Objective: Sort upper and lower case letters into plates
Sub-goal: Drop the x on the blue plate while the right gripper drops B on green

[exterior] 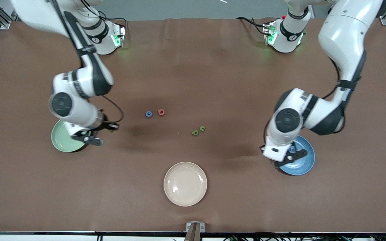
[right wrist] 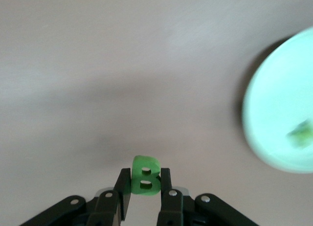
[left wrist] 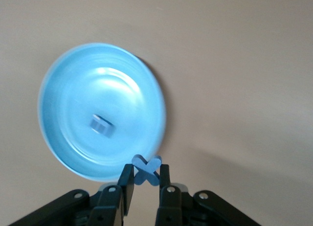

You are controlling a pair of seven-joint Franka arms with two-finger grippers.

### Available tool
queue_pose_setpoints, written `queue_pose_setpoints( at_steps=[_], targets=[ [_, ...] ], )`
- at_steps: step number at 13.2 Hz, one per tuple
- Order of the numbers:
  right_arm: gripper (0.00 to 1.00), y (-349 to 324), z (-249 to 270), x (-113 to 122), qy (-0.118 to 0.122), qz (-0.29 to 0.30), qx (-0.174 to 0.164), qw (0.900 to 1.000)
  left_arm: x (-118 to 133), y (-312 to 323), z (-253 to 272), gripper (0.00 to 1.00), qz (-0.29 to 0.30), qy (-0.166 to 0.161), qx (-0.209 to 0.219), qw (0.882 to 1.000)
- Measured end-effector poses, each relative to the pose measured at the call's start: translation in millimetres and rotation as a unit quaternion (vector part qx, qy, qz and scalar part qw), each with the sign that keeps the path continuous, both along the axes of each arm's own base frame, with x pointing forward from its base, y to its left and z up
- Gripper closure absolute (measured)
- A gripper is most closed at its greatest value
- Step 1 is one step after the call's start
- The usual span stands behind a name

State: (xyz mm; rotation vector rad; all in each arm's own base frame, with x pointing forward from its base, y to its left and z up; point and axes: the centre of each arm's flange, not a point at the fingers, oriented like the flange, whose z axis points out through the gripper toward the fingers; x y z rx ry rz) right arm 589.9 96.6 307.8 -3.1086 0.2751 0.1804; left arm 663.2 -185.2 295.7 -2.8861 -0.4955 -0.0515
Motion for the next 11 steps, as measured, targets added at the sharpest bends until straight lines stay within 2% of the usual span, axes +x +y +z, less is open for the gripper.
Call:
queue_pose_setpoints(
  at_steps=[2, 4, 7, 8, 9, 11],
  targets=[
    [0.71, -79.4, -9.4, 2.8, 0.001, 0.056, 0.014, 0.998, 4.7, 48.4, -16.9, 0.75, 0.002, 0.023, 0.001, 1.000],
    [0.71, -142.0, -22.8, -1.3, -0.012, 0.096, 0.022, 0.995, 3.8, 76.8, -38.8, 0.75, 0.017, 0.043, 0.000, 0.999],
    [0.71, -162.4, -65.9, -20.0, -0.048, 0.118, 0.017, 0.992, 2.3, 103.9, -64.8, 0.75, 0.037, 0.061, -0.006, 0.997],
    [0.71, -154.6, -85.2, -29.0, -0.061, 0.123, 0.015, 0.990, 2.7, 108.7, -67.8, 0.68, 0.040, 0.062, -0.007, 0.997],
    [0.71, -146.1, -103.3, -38.2, -0.065, 0.128, 0.015, 0.989, 3.0, 110.6, -67.6, 0.57, 0.042, 0.062, -0.008, 0.997],
    [0.71, -137.1, -126.4, -47.5, -0.059, 0.134, 0.019, 0.989, 4.0, 107.1, -61.8, 0.37, 0.042, 0.057, -0.009, 0.997]
  ],
)
